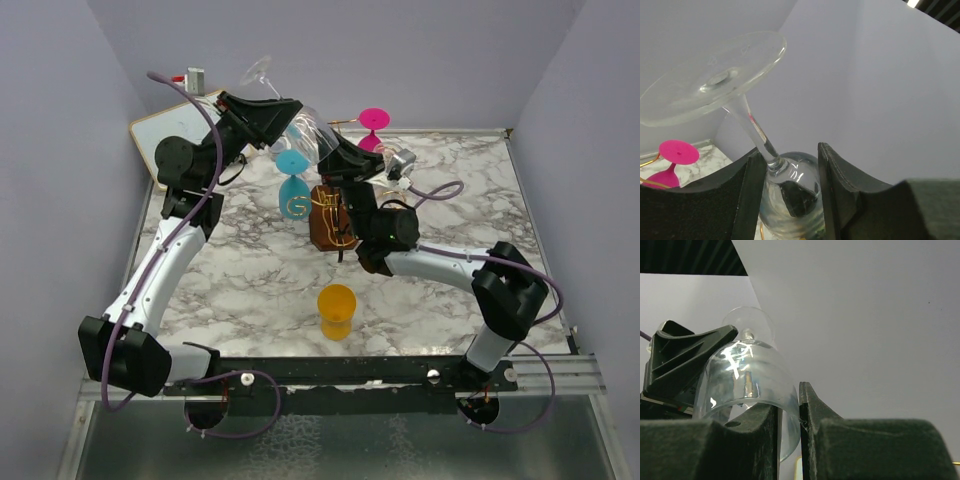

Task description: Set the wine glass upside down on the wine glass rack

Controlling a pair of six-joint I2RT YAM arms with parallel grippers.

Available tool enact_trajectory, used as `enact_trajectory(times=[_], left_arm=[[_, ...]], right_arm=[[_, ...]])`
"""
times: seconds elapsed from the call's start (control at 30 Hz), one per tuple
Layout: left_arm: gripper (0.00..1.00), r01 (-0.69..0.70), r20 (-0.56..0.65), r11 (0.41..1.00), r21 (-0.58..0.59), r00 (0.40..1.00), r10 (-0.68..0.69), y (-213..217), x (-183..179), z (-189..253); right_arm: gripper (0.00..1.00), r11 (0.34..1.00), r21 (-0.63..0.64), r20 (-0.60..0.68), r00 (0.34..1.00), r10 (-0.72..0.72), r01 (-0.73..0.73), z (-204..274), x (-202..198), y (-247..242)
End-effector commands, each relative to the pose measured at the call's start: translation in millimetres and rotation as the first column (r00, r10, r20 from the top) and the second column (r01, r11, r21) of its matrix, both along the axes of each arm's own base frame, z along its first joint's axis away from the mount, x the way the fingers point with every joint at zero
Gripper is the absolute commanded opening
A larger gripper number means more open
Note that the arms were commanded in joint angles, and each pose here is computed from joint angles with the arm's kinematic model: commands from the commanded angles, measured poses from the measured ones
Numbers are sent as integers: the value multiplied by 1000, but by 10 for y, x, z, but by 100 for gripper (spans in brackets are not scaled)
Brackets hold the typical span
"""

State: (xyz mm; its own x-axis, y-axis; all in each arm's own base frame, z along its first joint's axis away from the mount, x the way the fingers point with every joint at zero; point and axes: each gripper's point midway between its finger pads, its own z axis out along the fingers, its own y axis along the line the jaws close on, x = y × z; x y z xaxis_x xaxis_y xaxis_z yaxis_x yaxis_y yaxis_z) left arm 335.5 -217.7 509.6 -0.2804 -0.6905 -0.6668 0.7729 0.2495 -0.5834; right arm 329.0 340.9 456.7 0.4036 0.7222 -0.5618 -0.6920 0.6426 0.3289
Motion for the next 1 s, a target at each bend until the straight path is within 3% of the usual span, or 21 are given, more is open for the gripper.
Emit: enact_trajectory(times=[0.0,0.13,0.4,0.47,0.5,0.67,0.7,0.73,0.77,0.97], left_arm=[[40,20,154,999,-35,988,-14,20,-238,403],[14,22,173,999,-42,985,-15,26,-257,461],[10,43,202,998,-53,979,-32,9,-263,573],[0,51,208,998,-46,977,-40,-10,-255,554],[0,57,227,998,-33,973,-48,-24,-280,553],[0,58,346,998,39,936,-68,-57,-445,665],[0,52,368,997,58,927,-70,-57,-473,690],[0,45,384,996,72,921,-69,-58,-493,722],[0,42,397,995,85,915,-73,-62,-514,746],[0,42,438,991,127,894,-95,-73,-606,792]], right_arm=[[1,959,280,173,985,-3,-46,474,-336,-438],[1,953,301,133,991,-3,-38,399,-261,-440],[1,950,295,143,988,59,-99,342,-257,-313],[1,948,294,158,984,82,-126,359,-278,-276],[6,947,291,163,982,93,-138,362,-284,-251],[53,970,216,199,978,68,-111,348,-358,-224],[67,974,205,193,979,58,-98,315,-360,-239],[92,977,194,183,982,48,-84,272,-355,-257],[99,979,190,169,985,43,-75,228,-352,-282],[99,991,129,151,988,23,-43,74,-445,-397]])
